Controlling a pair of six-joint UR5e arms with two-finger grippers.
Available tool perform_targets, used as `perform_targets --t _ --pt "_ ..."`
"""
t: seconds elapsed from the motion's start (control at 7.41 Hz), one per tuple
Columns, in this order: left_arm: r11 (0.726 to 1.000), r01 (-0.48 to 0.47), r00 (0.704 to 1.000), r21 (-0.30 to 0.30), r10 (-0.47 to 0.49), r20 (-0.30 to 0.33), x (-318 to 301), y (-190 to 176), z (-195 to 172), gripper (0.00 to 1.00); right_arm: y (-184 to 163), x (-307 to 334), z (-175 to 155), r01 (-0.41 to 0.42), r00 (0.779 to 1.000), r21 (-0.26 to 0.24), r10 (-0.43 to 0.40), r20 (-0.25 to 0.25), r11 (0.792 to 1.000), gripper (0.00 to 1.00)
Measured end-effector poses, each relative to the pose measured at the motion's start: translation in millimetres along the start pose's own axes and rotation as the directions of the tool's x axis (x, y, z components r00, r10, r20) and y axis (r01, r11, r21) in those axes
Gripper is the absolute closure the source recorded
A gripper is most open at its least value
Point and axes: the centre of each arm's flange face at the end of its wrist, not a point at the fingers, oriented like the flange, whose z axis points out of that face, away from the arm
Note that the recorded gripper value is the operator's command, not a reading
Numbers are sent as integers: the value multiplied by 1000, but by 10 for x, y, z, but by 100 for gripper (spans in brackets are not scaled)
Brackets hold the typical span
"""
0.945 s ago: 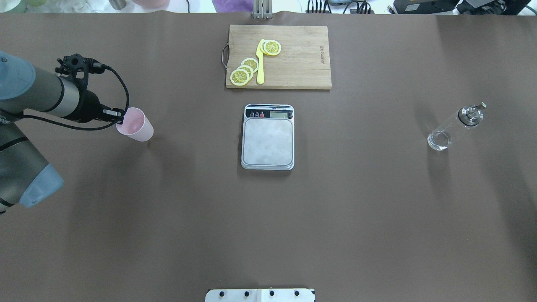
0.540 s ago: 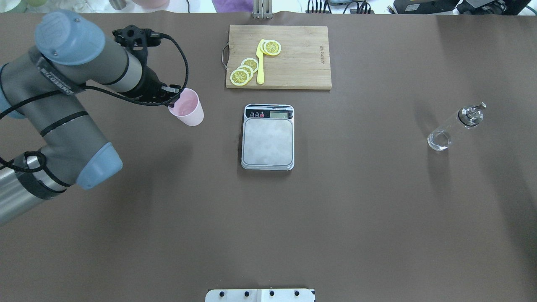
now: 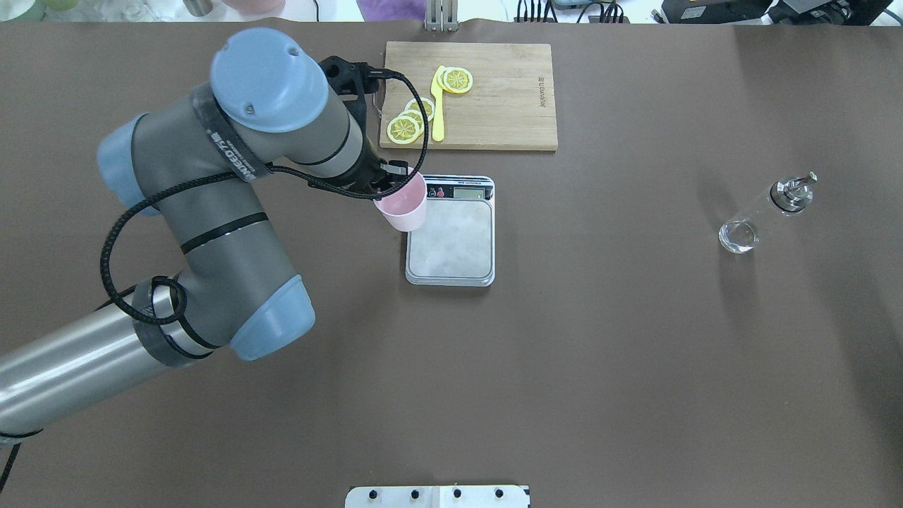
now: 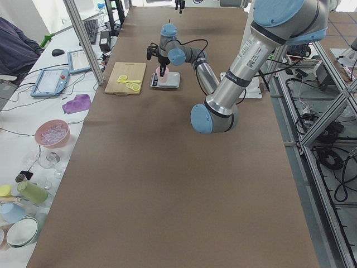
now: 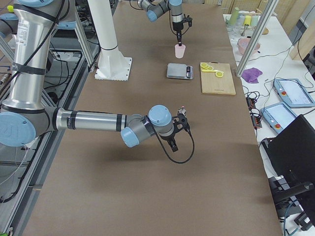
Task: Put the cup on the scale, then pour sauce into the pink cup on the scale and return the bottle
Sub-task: 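Carry the pink cup with the left gripper onto the scale and lower it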
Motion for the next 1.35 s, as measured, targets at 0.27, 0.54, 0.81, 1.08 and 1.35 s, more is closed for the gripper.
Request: perform_targets --t 0.27,0.54,0.81,1.08,1.35 --pt "1000 6 1000 -11 -6 21 429 104 148 100 2 4 3 -1 1000 -1 1 -1 1000 1" --pt "1000 1 999 -25 -1 35 694 91 375 100 11 15 12 -3 1000 -3 3 -1 1000 1" --pt "999 -3 999 -32 4 48 690 97 510 100 14 19 15 -3 1000 -4 3 -1 1000 1" --pt "1000 -8 999 -30 9 42 675 82 607 100 14 19 15 -2 1000 -3 2 -1 1000 1" --pt "1000 -13 1000 -22 14 24 664 47 752 100 14 19 15 -2 1000 -3 2 -1 1000 1"
